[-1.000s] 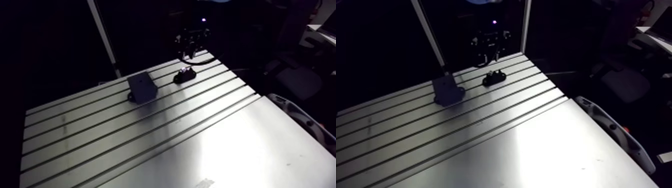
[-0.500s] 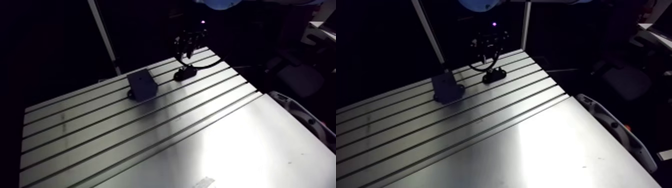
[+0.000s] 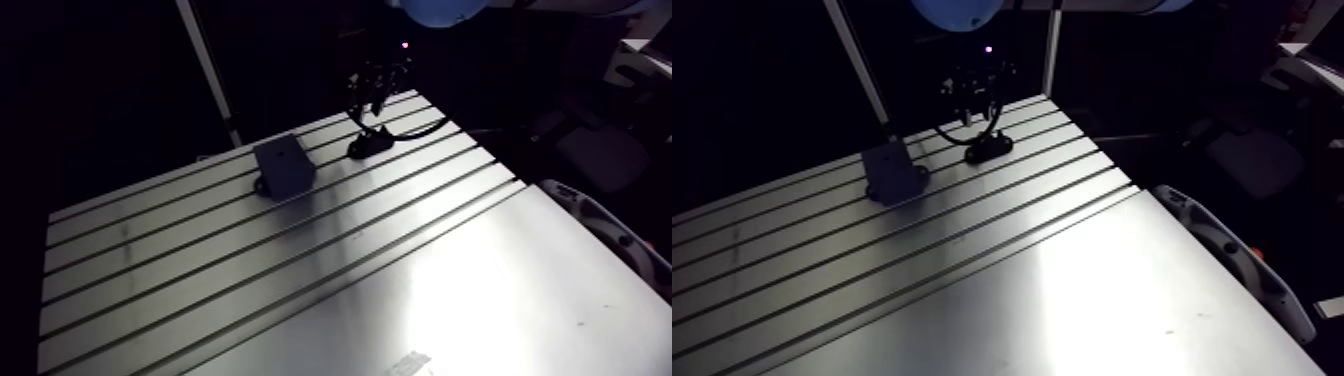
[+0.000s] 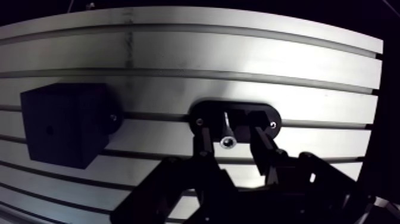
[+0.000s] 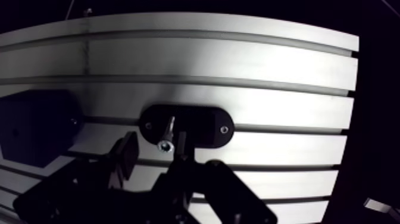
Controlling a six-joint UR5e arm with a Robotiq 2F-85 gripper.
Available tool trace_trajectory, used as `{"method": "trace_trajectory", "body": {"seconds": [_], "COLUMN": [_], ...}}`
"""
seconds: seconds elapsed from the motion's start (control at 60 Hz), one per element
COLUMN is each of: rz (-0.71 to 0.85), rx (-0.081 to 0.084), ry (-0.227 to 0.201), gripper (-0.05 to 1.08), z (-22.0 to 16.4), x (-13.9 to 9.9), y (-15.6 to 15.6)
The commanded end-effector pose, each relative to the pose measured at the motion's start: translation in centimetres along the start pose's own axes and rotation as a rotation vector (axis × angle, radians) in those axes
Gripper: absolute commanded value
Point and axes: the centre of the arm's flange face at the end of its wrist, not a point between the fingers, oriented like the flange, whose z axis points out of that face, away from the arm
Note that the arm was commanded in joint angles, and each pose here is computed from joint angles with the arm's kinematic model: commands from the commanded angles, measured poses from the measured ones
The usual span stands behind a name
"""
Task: Pick up the M10 bolt and insert it into the hole until fully seated.
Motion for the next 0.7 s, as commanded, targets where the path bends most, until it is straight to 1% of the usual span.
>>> {"method": "trace_trajectory", "body": {"seconds": [0.017, 0.05, 0.1, 0.183, 0.483, 0.7], "rz": [0.002, 0.0, 0.0, 0.002, 0.002, 0.011], "rx": [0.002, 0.001, -0.005, -0.009, -0.009, -0.004], "ry": [-0.006, -0.004, 0.006, 0.006, 0.003, -0.008], "gripper": [0.54, 0.54, 0.54, 0.54, 0.54, 0.54], "z": [0.5, 0.6, 0.5, 0.6, 0.9, 1.6], "x": [-0.4, -0.4, -0.4, -0.4, -0.4, -0.7], "y": [-0.2, -0.2, -0.2, -0.1, -0.2, -0.3]}}
